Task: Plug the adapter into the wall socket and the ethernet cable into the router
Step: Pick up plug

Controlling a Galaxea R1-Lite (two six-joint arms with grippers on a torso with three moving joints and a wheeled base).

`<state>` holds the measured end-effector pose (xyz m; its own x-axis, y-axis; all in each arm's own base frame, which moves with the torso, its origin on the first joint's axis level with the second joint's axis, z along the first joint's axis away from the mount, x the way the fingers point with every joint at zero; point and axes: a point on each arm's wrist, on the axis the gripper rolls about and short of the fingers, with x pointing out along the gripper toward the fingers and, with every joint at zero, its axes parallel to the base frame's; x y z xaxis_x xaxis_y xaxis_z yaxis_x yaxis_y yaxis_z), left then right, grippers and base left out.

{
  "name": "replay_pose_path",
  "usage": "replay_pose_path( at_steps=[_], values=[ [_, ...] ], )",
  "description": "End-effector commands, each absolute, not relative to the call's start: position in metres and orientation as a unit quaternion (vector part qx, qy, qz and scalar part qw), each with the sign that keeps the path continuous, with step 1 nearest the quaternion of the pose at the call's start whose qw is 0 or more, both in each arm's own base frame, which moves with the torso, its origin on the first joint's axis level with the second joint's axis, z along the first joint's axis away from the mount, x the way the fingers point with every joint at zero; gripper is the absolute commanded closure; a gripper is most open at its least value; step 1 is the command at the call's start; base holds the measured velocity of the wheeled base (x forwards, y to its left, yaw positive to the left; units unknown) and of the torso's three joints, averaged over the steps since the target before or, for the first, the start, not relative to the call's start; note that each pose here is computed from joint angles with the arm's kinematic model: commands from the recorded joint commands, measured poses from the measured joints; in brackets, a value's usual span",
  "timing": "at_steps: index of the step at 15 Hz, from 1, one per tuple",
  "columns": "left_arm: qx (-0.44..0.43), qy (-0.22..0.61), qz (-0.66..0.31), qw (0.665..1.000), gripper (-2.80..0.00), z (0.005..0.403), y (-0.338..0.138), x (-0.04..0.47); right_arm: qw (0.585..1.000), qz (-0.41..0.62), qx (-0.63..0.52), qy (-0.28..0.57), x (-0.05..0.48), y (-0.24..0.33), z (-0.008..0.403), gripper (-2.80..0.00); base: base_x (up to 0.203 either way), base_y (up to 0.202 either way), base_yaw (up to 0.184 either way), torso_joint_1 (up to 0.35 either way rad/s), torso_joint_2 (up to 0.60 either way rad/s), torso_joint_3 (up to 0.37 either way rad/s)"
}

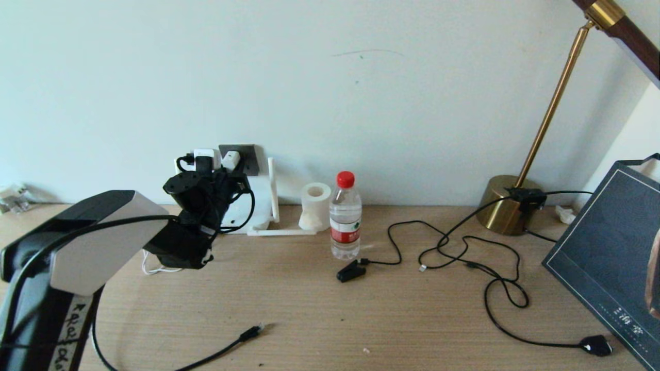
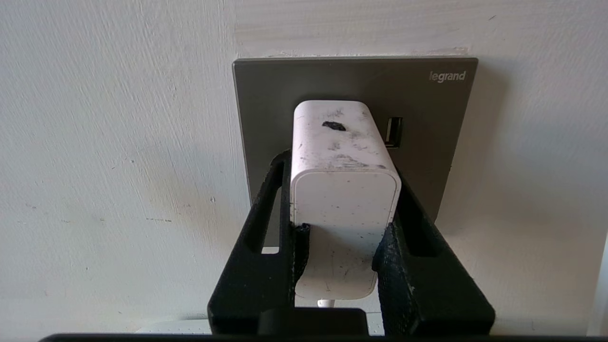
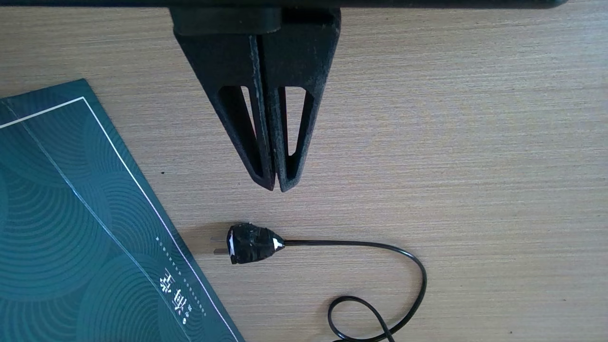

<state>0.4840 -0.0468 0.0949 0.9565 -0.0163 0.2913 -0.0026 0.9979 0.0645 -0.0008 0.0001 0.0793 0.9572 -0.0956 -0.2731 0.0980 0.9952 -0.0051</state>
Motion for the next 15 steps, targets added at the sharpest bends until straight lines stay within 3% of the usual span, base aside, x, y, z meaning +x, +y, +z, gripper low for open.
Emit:
replay_pose_path(
  at_steps=[1, 15],
  values=[
    [0.032, -0.147, -0.002, 0.989, 0.00, 0.0920, -0.0467, 0.4853, 0.989, -0.049, 0.004, 0.138, -0.0007, 0.0001, 0.0793, 0.00, 0.000, 0.000, 0.000, 0.000, 0.00, 0.000],
    [0.033, -0.143, -0.004, 0.989, 0.00, 0.0841, -0.0463, 0.4945, 0.989, -0.049, 0.004, 0.138, -0.0007, 0.0001, 0.0793, 0.00, 0.000, 0.000, 0.000, 0.000, 0.00, 0.000]
  ],
)
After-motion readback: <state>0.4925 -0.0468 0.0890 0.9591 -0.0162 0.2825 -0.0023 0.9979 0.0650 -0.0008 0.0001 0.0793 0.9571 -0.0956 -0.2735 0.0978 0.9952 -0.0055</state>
